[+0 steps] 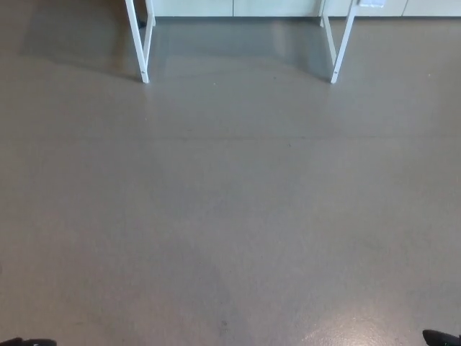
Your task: The robot walk towards a table in front and then pushes a layer of a file tray back to its original position using its right hand
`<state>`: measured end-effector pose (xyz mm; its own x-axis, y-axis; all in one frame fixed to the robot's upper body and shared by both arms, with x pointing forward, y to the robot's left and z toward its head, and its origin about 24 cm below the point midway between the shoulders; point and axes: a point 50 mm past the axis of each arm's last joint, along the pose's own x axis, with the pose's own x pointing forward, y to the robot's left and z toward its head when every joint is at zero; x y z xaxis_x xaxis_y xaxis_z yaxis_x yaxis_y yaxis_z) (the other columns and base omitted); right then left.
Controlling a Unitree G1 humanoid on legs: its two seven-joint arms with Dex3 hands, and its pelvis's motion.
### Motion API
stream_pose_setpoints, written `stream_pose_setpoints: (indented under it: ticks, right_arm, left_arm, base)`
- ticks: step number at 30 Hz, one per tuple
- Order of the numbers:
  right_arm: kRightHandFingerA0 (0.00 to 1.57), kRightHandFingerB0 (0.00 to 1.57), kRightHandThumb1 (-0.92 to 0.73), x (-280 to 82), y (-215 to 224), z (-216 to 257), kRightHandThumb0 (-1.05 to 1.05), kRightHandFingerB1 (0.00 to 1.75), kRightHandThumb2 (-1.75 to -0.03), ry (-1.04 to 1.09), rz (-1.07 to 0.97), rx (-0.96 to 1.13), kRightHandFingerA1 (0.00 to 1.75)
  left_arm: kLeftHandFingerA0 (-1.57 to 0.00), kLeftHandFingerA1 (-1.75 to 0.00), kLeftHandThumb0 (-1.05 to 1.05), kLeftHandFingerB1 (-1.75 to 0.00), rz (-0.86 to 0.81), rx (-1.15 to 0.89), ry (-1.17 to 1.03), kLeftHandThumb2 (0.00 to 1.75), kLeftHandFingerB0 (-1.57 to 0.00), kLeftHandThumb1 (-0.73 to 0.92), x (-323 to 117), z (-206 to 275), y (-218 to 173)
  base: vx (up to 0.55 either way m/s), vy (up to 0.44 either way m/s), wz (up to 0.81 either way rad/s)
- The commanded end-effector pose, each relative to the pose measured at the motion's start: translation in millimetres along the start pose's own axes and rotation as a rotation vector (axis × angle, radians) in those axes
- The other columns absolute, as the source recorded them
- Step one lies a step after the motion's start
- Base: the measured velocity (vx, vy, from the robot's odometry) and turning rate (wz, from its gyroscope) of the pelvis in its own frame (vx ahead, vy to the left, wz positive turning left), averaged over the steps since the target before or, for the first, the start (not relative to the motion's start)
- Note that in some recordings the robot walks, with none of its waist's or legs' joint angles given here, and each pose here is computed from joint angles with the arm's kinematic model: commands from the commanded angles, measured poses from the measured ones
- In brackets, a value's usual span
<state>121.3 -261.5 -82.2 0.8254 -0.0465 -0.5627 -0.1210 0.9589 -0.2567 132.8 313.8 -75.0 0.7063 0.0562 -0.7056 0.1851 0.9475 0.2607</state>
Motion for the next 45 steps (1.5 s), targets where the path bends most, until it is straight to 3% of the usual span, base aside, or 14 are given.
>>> stream_pose_setpoints:
  ticks: [1, 8, 9, 11, 12, 15, 16, 20, 21, 31, 45]
  right_arm:
    - [0.29, 0.17, -0.67, -2.9, -5.1, 0.2, -0.15, 0.49, -0.98, -0.026, -0.001, -0.004, 0.57]
    - [0.27, 0.17, -0.66, -3.4, -0.6, -3.3, -0.14, 0.50, -0.99, -0.021, 0.007, 0.022, 0.57]
    - [0.34, 0.27, -0.89, -2.6, -0.4, -3.1, -0.16, 0.41, -0.67, -0.020, 0.006, 0.022, 0.49]
    - [0.34, 0.26, -0.89, -1.7, -0.1, -3.2, -0.15, 0.40, -0.67, -0.018, 0.006, 0.016, 0.49]
    - [0.28, 0.17, -0.66, -1.5, 0.5, -3.8, -0.13, 0.50, -0.99, -0.018, 0.006, 0.014, 0.57]
    - [0.28, 0.17, -0.66, -2.3, 3.7, -7.4, -0.14, 0.50, -0.99, -0.013, 0.007, 0.013, 0.57]
    - [0.34, 0.27, -0.89, -2.2, 4.6, -8.1, -0.15, 0.41, -0.67, -0.016, 0.010, 0.020, 0.50]
    - [0.33, 0.26, -0.88, 0.0, 6.0, -8.3, -0.17, 0.40, -0.67, -0.014, 0.006, 0.015, 0.48]
    - [0.27, 0.17, -0.65, 1.1, 5.6, -7.6, -0.13, 0.50, -0.99, -0.012, 0.001, 0.018, 0.57]
    - [0.28, 0.17, -0.65, 4.2, 2.0, -5.0, -0.11, 0.50, -0.99, -0.029, -0.010, -0.017, 0.57]
    - [0.30, 0.18, -0.64, 6.1, 0.4, 0.6, -0.11, 0.50, -0.98, -0.047, -0.010, -0.065, 0.58]
  left_arm:
    - [-0.56, -0.51, -0.44, -0.46, -0.027, 0.020, -0.021, 0.70, -0.43, 0.46, -3.8, 1.4, 5.6]
    - [-0.55, -0.50, -0.43, -0.45, -0.029, 0.028, -0.021, 0.69, -0.42, 0.46, -5.0, 1.5, 8.1]
    - [-0.55, -0.50, -0.43, -0.45, -0.027, 0.031, -0.018, 0.69, -0.43, 0.46, -4.4, 2.0, 8.7]
    - [-0.55, -0.50, -0.43, -0.45, -0.033, 0.042, -0.015, 0.70, -0.43, 0.46, -3.5, 2.9, 8.9]
    - [-0.55, -0.50, -0.43, -0.45, -0.036, 0.049, -0.016, 0.70, -0.42, 0.46, -3.7, 3.2, 9.4]
    - [-0.55, -0.50, -0.43, -0.45, -0.042, 0.062, -0.011, 0.69, -0.43, 0.46, -5.9, 2.7, 11.5]
    - [-0.54, -0.49, -0.43, -0.45, -0.041, 0.062, -0.006, 0.69, -0.42, 0.46, -5.9, 2.8, 12.3]
    - [-0.54, -0.49, -0.42, -0.44, -0.039, 0.063, 0.002, 0.69, -0.40, 0.47, -3.4, 6.2, 14.6]
    - [-0.52, -0.49, -0.43, -0.43, -0.045, 0.058, -0.001, 0.69, -0.39, 0.48, -1.9, 8.6, 14.6]
    - [-0.54, -0.50, -0.42, -0.44, -0.042, 0.069, -0.005, 0.69, -0.40, 0.47, 2.5, 11.8, 14.8]
    - [-0.51, -0.49, -0.44, -0.44, -0.040, 0.088, -0.015, 0.70, -0.39, 0.48, 4.6, 16.9, 14.9]
  base:
    - [0.00, 0.000, 0.00]
    - [0.00, 0.000, 0.00]
    - [0.17, -0.039, 0.04]
    - [-0.02, -0.030, 0.19]
    - [-0.03, 0.019, 0.23]
    - [-0.04, 0.027, 0.19]
    - [0.09, 0.152, -0.02]
    - [0.07, 0.210, -0.12]
    - [0.15, 0.354, -0.51]
    - [0.21, 0.207, -0.07]
    - [0.31, -0.129, 0.19]
